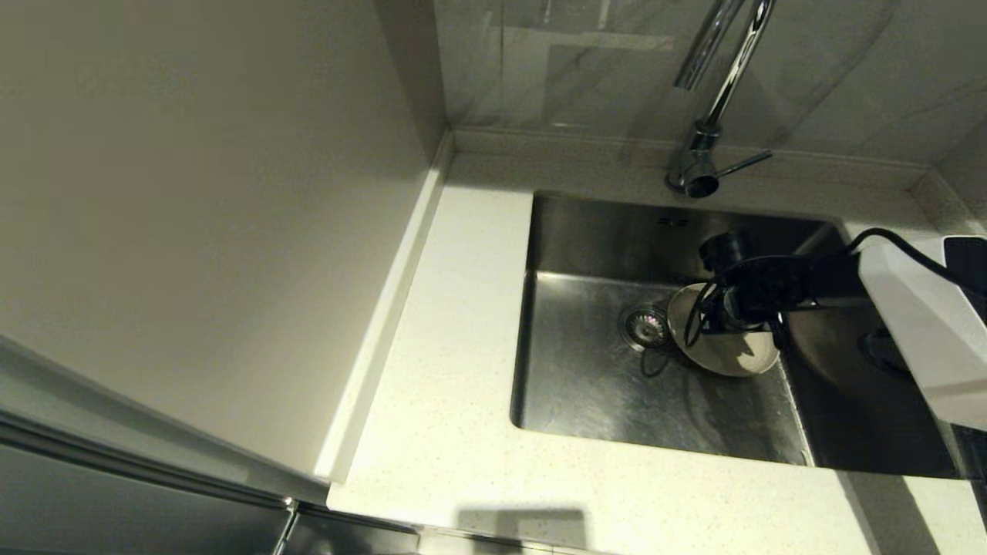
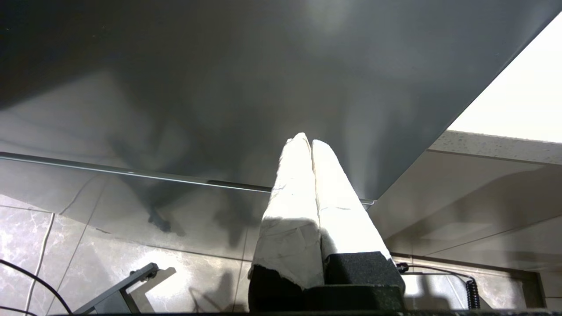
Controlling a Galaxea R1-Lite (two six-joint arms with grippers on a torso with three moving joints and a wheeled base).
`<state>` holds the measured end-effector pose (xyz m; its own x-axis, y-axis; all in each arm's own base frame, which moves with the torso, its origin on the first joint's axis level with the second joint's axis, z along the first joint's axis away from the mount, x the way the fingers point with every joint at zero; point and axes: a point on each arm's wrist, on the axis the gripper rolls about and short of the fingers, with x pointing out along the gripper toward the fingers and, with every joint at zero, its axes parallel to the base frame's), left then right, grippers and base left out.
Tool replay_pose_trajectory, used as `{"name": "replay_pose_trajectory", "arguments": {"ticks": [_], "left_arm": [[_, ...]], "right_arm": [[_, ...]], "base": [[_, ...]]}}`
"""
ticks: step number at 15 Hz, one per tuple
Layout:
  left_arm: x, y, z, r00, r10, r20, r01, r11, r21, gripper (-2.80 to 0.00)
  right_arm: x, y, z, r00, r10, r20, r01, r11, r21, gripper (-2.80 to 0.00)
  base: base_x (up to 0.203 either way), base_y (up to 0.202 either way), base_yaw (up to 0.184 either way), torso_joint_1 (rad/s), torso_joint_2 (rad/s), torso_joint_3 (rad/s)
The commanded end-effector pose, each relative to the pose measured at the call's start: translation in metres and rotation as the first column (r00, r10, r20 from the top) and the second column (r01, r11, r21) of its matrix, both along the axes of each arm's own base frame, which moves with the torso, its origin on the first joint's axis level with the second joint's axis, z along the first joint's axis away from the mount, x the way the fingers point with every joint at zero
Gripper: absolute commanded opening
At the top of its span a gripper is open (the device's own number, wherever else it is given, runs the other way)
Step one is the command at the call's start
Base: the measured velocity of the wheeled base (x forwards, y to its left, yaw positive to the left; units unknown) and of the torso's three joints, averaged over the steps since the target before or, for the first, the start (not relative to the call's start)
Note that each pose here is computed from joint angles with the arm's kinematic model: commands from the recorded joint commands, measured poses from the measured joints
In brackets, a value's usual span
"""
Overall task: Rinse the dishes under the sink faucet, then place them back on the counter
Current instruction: Put a spoon into the sink
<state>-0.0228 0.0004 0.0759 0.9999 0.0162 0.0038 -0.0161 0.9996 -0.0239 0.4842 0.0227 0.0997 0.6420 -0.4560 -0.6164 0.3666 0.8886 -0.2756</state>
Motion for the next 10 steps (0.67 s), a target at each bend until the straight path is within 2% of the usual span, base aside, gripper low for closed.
{"name": "replay_pose_trajectory", "arguments": {"ticks": [1, 3, 4, 7, 10], "left_arm": [[0.0, 0.0, 0.0, 1.0, 0.001, 0.004, -0.001, 1.0, -0.001, -2.8], [0.0, 0.0, 0.0, 1.0, 0.001, 0.004, -0.001, 1.0, -0.001, -2.8], [0.0, 0.0, 0.0, 1.0, 0.001, 0.004, -0.001, 1.0, -0.001, -2.8], [0.0, 0.0, 0.0, 1.0, 0.001, 0.004, -0.001, 1.0, -0.001, -2.8], [0.0, 0.0, 0.0, 1.0, 0.001, 0.004, -0.001, 1.0, -0.001, -2.8]], "right_arm": [[0.011, 0.001, -0.021, 1.0, -0.017, 0.003, 0.017, 1.0, -0.025, -2.8], [0.015, 0.001, -0.026, 0.999, -0.035, 0.015, 0.036, 0.998, -0.052, -2.8], [0.016, 0.001, -0.029, 0.999, -0.035, 0.007, 0.036, 0.998, -0.059, 0.0], [0.017, 0.002, -0.029, 0.999, -0.037, 0.011, 0.038, 0.997, -0.063, 0.0], [0.016, 0.002, -0.01, 0.998, -0.036, 0.054, 0.039, 0.997, -0.06, 0.0]], "base": [[0.0, 0.0, 0.0, 0.0, 0.0, 0.0], [0.0, 0.0, 0.0, 0.0, 0.0, 0.0], [0.0, 0.0, 0.0, 0.0, 0.0, 0.0], [0.0, 0.0, 0.0, 0.0, 0.0, 0.0], [0.0, 0.0, 0.0, 0.0, 0.0, 0.0]]}}
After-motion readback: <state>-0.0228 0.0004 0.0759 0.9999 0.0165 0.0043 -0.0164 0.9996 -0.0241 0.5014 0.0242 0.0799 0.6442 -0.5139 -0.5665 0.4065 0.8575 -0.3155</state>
